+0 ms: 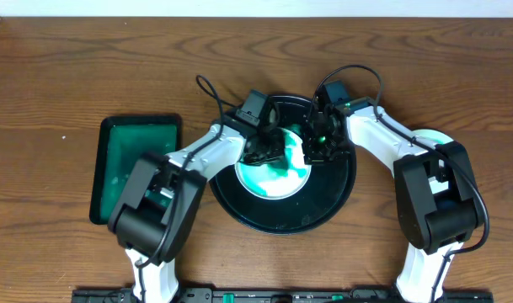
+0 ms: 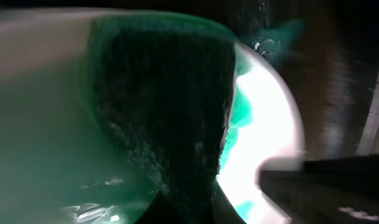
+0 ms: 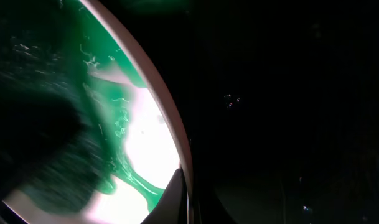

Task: Clean dirty plates on tray and stack at the side
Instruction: 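Scrub the white plate with the sponge in the left gripper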

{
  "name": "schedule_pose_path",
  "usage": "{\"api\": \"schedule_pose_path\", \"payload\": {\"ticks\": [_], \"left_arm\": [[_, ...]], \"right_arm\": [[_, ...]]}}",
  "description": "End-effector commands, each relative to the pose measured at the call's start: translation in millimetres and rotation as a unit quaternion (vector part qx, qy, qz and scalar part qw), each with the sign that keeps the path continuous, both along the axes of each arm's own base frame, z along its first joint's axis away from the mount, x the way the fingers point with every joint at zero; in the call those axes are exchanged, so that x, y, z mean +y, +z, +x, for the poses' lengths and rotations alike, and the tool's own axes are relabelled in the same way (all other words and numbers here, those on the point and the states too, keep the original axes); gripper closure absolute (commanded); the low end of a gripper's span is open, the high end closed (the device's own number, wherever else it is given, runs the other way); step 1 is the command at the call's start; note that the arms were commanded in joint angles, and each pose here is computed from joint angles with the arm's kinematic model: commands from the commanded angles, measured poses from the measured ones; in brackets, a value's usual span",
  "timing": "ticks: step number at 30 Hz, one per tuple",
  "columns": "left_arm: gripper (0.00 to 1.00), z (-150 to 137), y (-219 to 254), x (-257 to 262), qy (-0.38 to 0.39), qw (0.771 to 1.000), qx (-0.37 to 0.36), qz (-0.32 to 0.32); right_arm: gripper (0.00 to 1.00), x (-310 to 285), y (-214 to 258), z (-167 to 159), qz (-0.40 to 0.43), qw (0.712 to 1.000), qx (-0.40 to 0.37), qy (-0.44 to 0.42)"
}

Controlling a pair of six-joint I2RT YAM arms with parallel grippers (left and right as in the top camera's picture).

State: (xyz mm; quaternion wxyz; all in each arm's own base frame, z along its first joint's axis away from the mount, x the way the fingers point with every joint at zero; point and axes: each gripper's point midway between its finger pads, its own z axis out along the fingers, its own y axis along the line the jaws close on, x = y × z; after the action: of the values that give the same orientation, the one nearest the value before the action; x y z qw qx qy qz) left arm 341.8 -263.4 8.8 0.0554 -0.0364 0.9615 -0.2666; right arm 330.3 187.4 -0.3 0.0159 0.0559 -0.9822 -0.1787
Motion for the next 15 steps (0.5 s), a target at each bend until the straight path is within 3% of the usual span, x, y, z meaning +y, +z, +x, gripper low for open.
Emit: {"api": "schedule_pose_path", "payload": {"ticks": [1, 6, 9, 15], "left_arm": [[0.93, -48.5, -21.6, -45.1, -0.068, 0.992, 0.084, -0.070], [0.93, -54.3, -24.9, -40.1, -0.067, 0.992, 0.096, -0.056], [0.93, -52.5, -33.9, -20.1, -0.044, 0.993, 0.105, -0.014], [0.93, -41.8, -48.3, 73.4, 0.035, 0.975, 0.098, 0.196]], "right_arm": [[0.99, -19.1, -31.6, -14.1, -0.057, 0.998, 0.030, -0.004], [0.99, -19.2, -31.6, -14.2, -0.057, 0.998, 0.030, -0.004], [0.99, -19.2, -31.6, -14.2, -0.058, 0.998, 0.030, -0.004], [0.99, -19.2, -31.6, -14.2, -0.058, 0.998, 0.030, -0.004]]}}
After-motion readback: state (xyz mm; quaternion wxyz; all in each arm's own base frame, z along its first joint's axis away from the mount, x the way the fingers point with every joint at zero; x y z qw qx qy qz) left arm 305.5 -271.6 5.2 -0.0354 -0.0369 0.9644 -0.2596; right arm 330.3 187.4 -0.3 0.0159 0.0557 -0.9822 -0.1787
